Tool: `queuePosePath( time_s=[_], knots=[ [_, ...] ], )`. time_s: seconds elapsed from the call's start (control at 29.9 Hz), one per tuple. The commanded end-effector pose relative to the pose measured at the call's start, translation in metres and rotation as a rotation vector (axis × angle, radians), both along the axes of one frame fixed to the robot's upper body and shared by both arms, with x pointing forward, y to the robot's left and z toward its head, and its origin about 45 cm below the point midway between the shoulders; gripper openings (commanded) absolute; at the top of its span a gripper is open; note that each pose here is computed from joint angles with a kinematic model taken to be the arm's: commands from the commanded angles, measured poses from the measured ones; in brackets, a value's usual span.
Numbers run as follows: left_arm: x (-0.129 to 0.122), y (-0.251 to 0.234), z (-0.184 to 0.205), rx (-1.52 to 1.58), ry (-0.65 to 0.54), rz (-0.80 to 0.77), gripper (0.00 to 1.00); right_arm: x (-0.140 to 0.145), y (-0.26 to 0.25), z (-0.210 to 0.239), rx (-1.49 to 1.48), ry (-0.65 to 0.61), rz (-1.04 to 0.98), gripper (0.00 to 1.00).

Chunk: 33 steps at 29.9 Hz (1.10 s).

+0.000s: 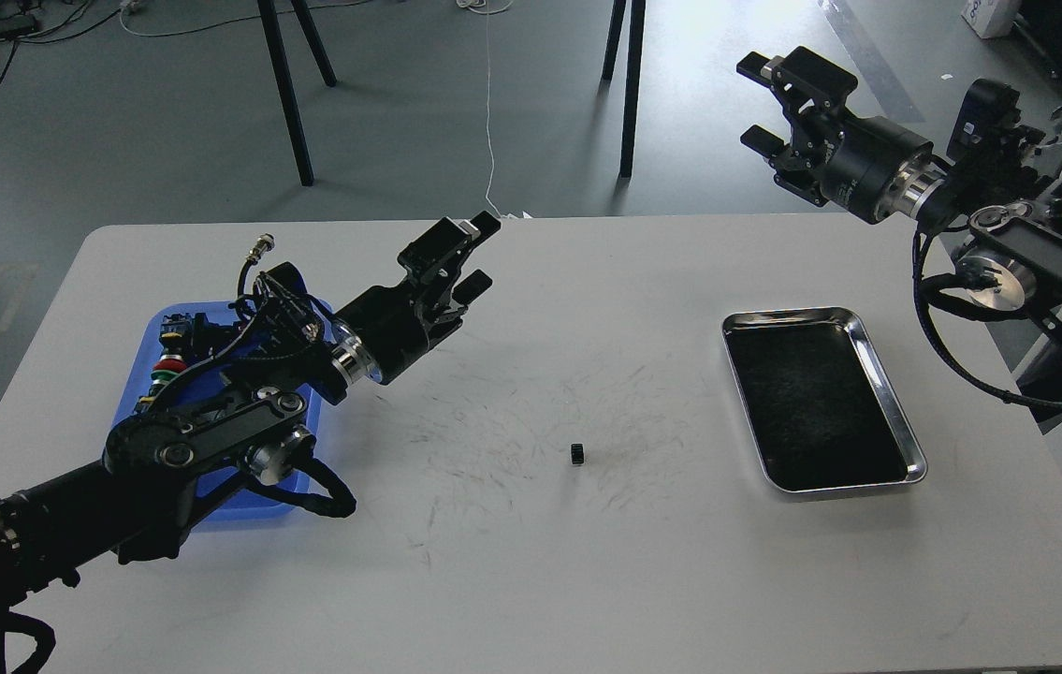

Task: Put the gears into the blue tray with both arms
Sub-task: 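Reach the left gripper from the blue tray toward the black piece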

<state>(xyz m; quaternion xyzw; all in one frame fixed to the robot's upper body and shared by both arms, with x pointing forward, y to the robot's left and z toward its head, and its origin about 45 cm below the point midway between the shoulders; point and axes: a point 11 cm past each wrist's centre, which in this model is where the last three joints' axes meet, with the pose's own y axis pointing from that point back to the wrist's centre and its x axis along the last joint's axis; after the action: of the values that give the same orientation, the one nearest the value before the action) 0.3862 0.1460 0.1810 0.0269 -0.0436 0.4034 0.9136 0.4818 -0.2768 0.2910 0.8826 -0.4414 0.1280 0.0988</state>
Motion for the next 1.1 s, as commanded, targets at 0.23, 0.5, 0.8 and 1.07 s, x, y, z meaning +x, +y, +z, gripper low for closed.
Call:
queuePosePath(
  time_s=[0.23,0.5,0.8,1.07],
  knots=[
    [-0.015,-0.024,-0.016,0.129,-0.072,-0.077,0.98,0.005,-0.002,0.013,0.062,-0.018,-0.027,0.97],
    [-0.033,-0.045,-0.033,0.249,-0.142,-0.172,0.98,0.009,-0.004,0.027,0.126,-0.044,-0.05,0.97],
    [-0.052,-0.049,-0.065,0.429,-0.216,-0.279,0.98,0.006,-0.019,0.017,0.172,-0.019,-0.104,0.97],
    [-0.064,-0.068,-0.079,0.541,-0.331,-0.372,0.98,0.001,-0.035,0.007,0.207,0.009,-0.149,0.97]
  ],
)
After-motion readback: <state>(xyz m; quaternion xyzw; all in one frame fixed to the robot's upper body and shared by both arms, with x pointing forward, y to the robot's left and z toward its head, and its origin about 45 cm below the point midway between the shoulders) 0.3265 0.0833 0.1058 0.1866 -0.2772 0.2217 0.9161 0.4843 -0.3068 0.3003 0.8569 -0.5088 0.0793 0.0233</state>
